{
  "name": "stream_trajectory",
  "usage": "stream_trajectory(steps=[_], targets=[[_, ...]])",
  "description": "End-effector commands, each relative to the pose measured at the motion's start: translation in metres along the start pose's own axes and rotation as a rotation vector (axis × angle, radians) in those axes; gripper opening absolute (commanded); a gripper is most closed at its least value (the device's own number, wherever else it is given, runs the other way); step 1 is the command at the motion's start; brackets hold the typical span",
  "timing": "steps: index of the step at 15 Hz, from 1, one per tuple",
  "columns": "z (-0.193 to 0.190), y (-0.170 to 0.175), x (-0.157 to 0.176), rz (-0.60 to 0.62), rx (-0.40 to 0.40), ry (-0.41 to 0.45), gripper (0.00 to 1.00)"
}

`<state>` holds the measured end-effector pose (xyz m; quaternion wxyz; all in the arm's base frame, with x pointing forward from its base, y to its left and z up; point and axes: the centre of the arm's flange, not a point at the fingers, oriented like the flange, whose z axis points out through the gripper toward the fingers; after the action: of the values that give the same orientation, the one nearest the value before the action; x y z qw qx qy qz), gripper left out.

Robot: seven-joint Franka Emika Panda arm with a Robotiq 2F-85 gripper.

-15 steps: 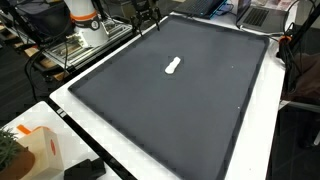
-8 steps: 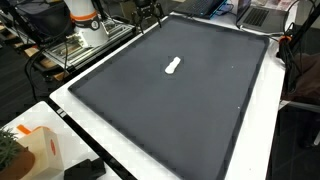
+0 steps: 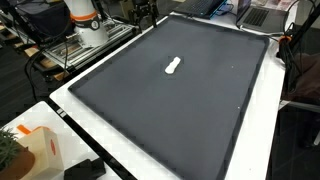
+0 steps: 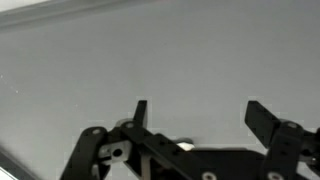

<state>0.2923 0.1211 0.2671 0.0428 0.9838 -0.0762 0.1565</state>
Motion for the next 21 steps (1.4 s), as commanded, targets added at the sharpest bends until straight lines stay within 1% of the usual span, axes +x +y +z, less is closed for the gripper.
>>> stream_trajectory(steps=[1,3,5,6,7,8,11,12,13,14,16,19,21], targets=[[-0.031,0.016,0.028,-0.208,-0.009,0.02,1.0],[-0.036,0.018,0.039,-0.33,-0.004,0.043,1.0],[-0.04,0.023,0.053,-0.397,0.004,0.06,1.0],[-0.042,0.025,0.06,-0.4,0.01,0.07,1.0],[-0.042,0.025,0.068,-0.303,0.024,0.078,1.0],[-0.021,0.015,0.044,-0.353,-0.001,0.078,1.0],[-0.022,0.021,0.056,-0.315,-0.002,0.092,1.0],[-0.022,0.021,0.056,-0.315,-0.001,0.092,1.0],[-0.024,0.026,0.065,-0.308,0.008,0.099,1.0],[-0.027,0.03,0.07,-0.33,0.007,0.091,1.0],[-0.034,0.044,0.074,-0.485,0.024,0.044,1.0],[-0.033,0.065,0.07,-0.637,0.017,0.009,1.0],[-0.033,0.078,0.065,-0.744,0.029,0.002,1.0]])
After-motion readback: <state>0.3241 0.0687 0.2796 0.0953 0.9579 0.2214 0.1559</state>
